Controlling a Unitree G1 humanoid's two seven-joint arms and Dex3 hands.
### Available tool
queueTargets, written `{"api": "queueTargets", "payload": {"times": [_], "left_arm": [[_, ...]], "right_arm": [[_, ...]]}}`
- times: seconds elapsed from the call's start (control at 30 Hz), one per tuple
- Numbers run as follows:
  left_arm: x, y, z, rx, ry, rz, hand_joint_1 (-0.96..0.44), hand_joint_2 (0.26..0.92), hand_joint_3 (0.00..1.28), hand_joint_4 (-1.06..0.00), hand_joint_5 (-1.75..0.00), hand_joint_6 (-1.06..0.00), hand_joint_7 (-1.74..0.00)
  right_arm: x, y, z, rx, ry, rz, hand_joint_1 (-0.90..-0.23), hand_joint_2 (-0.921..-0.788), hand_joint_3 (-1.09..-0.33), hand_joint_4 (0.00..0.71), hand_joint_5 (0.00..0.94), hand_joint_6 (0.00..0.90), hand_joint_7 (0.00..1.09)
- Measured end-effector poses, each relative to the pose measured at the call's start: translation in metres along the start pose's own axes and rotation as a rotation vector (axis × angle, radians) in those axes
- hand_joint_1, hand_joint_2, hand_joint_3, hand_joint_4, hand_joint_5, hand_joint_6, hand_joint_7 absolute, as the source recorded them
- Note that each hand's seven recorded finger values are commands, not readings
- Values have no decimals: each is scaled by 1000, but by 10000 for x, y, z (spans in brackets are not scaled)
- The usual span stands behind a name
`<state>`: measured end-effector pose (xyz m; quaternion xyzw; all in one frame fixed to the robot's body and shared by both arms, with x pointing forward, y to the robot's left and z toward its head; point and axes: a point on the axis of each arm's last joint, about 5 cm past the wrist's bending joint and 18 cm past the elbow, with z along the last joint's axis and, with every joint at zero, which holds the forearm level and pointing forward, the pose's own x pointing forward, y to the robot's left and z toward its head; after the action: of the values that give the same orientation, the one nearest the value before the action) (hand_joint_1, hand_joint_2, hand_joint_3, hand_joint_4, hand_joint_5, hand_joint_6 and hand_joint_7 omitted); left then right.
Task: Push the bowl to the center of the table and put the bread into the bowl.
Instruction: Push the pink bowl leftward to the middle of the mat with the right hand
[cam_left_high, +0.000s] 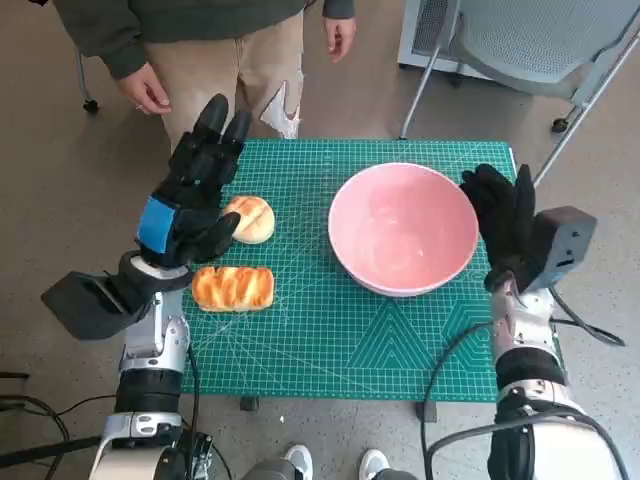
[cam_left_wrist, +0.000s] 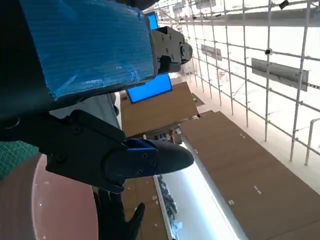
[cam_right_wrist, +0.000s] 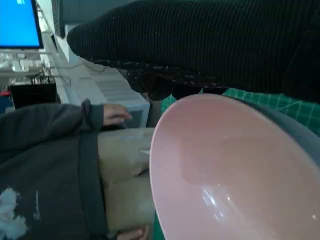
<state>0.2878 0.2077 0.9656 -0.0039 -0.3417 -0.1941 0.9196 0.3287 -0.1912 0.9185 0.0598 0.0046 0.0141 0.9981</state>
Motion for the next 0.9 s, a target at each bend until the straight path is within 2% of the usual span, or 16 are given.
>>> {"api": "queueTargets", "payload": {"times": [0.23,0.47,0.9], "left_arm": [[3,-2,3,2,0,8,-718,921,434,1,1,-49,-57],[4,-4,2,2,2,9,-718,921,434,1,1,-46,-63],[1,-4,-2,0,4,4,-722,921,429,1,1,-42,-81]], "right_arm": [[7,111,-36,6,7,33,-654,-921,-879,222,8,239,84],[19,195,-48,21,7,70,-628,-921,-878,223,6,239,83],[65,309,7,10,-10,134,-618,-921,-878,198,0,209,66]]}}
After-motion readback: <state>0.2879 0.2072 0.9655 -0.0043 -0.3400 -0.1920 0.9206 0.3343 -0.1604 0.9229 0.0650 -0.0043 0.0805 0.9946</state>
